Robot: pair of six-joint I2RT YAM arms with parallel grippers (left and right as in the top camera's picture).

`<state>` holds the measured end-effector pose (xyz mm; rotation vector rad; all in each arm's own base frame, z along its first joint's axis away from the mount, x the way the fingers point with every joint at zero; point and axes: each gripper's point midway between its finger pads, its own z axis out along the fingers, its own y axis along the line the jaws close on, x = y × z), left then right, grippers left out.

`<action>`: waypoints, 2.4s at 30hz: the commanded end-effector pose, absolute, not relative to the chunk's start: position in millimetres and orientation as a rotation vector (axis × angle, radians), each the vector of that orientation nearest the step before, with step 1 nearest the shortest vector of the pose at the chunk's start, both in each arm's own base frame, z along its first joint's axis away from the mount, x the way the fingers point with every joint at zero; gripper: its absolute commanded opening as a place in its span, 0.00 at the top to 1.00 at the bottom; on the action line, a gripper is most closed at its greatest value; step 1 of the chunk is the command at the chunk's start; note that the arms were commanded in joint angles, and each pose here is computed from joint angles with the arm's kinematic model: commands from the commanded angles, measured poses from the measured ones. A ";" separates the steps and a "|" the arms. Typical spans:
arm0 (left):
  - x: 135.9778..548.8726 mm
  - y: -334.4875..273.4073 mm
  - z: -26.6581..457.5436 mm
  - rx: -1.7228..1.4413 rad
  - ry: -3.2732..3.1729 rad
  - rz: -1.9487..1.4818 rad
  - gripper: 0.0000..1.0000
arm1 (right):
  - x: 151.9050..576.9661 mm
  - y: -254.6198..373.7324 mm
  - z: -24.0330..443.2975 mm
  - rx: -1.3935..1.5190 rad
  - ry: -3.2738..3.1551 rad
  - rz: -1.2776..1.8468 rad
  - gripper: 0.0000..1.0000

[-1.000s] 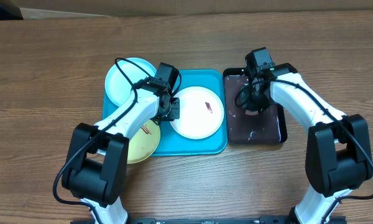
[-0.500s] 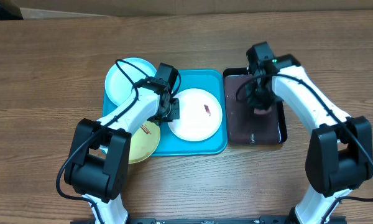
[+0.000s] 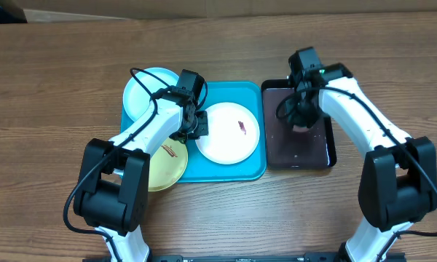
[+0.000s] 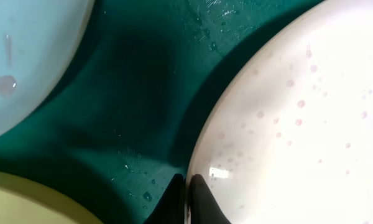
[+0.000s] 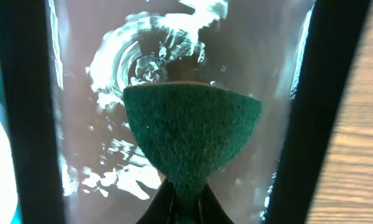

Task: Clean dirty plates on tray and stack at the side
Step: 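Grasp the green sponge with the right gripper and lift it, then scrub the white plate with the held sponge using the right gripper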

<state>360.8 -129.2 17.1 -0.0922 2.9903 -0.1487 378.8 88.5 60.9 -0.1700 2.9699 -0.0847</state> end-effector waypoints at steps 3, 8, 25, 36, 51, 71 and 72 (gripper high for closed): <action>366.1 -131.4 16.8 -0.098 2.985 -0.163 0.96 | 370.7 86.8 38.4 -0.165 2.941 -0.066 0.96; 366.1 -131.4 16.7 -0.098 2.984 -0.163 0.96 | 379.9 89.7 76.6 -0.165 2.944 -0.065 0.96; 366.4 -132.5 16.8 -0.097 2.983 -0.170 0.96 | 366.2 108.8 94.1 -0.113 3.016 0.092 0.96; 365.2 -132.3 16.6 -0.102 2.988 -0.168 0.96 | 373.5 110.1 88.8 -0.108 2.972 0.097 0.96; 366.4 -141.7 18.1 -0.095 2.984 -0.248 0.96 | 373.6 221.3 168.2 -0.424 2.777 0.427 0.96; 364.6 -141.4 17.8 -0.095 2.991 -0.246 0.96 | 367.5 221.8 85.8 -0.481 2.659 -0.112 0.96; 364.5 -141.3 17.7 -0.095 2.992 -0.245 0.96 | 369.1 218.8 82.2 -0.444 2.653 -0.127 0.96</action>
